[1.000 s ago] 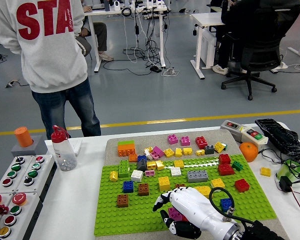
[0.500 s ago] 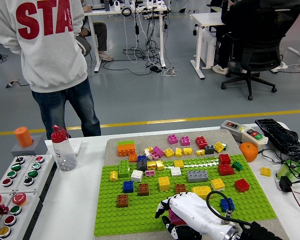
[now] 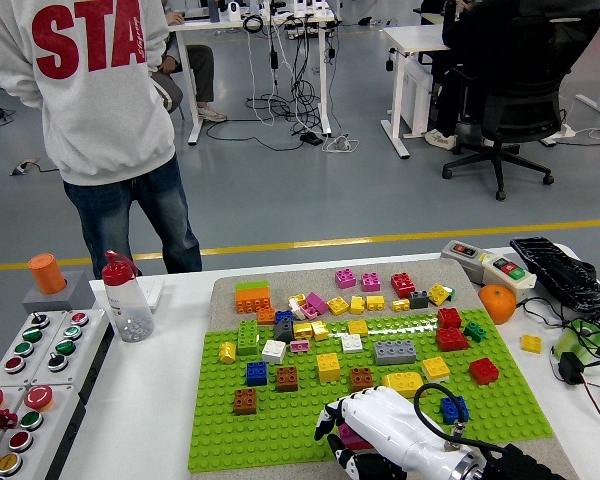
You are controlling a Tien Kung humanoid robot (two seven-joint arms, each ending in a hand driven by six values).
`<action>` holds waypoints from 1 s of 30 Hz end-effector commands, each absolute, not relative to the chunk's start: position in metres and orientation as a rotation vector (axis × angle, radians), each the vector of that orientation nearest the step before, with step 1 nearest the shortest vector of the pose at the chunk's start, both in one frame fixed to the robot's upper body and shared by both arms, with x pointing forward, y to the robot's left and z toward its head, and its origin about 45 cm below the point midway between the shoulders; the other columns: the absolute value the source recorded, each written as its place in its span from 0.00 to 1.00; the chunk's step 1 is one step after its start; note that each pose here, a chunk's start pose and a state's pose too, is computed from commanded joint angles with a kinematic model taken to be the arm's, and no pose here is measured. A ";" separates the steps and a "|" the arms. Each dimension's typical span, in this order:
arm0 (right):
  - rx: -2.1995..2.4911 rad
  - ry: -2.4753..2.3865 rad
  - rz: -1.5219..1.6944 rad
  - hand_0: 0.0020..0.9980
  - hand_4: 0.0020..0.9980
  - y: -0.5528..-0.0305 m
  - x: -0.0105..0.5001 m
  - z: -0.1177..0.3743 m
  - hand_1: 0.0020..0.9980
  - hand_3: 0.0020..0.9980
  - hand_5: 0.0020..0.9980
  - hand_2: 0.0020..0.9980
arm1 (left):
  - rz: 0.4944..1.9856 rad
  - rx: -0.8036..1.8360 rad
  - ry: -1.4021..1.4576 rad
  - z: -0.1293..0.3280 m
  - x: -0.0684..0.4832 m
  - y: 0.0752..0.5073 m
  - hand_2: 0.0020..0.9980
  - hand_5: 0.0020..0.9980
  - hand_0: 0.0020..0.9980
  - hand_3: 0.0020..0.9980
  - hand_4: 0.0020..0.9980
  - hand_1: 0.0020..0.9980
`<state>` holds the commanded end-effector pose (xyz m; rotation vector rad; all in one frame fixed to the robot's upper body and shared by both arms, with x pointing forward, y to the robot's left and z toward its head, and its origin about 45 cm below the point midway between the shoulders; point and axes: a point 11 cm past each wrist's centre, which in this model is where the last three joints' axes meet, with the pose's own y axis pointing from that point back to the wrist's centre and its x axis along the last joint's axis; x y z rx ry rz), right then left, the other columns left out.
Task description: Pick up the brick,pile it on top of brick,press brick,pick up the brick,pile it on top of brick,press brick
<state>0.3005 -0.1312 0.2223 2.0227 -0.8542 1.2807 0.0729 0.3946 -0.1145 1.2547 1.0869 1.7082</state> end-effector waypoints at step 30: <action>1.986 -0.823 1.243 0.59 0.36 -0.134 0.305 0.211 0.60 0.55 0.13 0.58 | 1.707 1.254 1.085 -0.114 0.074 0.395 0.70 1.00 0.65 0.57 0.30 0.68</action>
